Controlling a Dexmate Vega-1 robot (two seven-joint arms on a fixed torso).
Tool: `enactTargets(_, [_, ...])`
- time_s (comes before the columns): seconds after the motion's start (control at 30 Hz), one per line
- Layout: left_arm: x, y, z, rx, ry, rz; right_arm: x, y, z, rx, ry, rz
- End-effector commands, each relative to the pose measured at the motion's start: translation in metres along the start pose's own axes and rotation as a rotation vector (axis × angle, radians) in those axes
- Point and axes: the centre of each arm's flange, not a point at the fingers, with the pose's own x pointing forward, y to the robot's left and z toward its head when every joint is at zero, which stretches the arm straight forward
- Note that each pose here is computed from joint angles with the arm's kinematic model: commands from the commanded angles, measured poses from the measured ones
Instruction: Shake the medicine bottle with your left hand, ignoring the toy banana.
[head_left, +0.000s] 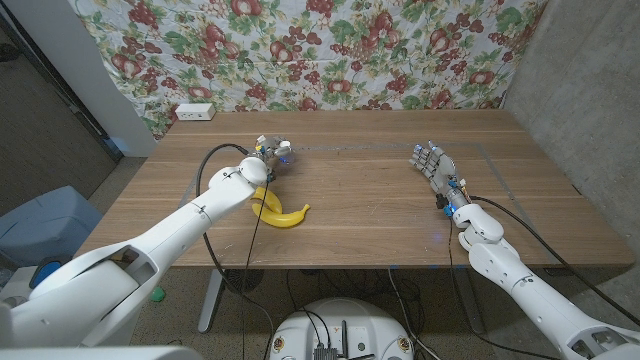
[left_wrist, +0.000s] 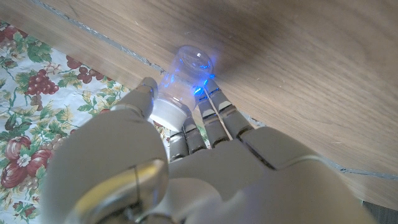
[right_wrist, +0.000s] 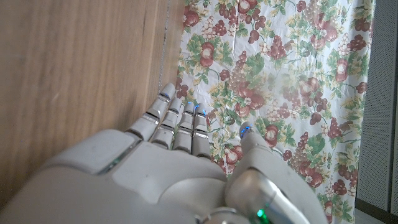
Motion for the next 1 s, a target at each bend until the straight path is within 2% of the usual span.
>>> enactTargets(0.03, [0.003, 0.002, 0.002, -0.027, -0.005, 0.002, -0.001, -0.001, -0.002, 0.000, 0.000, -0.001])
enactTargets(0.27, [0.003, 0.003, 0.001, -0.056, -0.028, 0.027, 0.000, 0.000, -0.001, -0.001, -0.002, -0.003])
enactTargets(0.47, [0.000, 0.004, -0.001, -0.089, -0.052, 0.090, 0.001, -0.001, 0.000, -0.005, -0.001, -0.001])
enactTargets(1.0, [-0.007, 0.005, 0.000, -0.114, -0.099, 0.194, -0.001, -0.002, 0.001, -0.006, -0.004, -0.007])
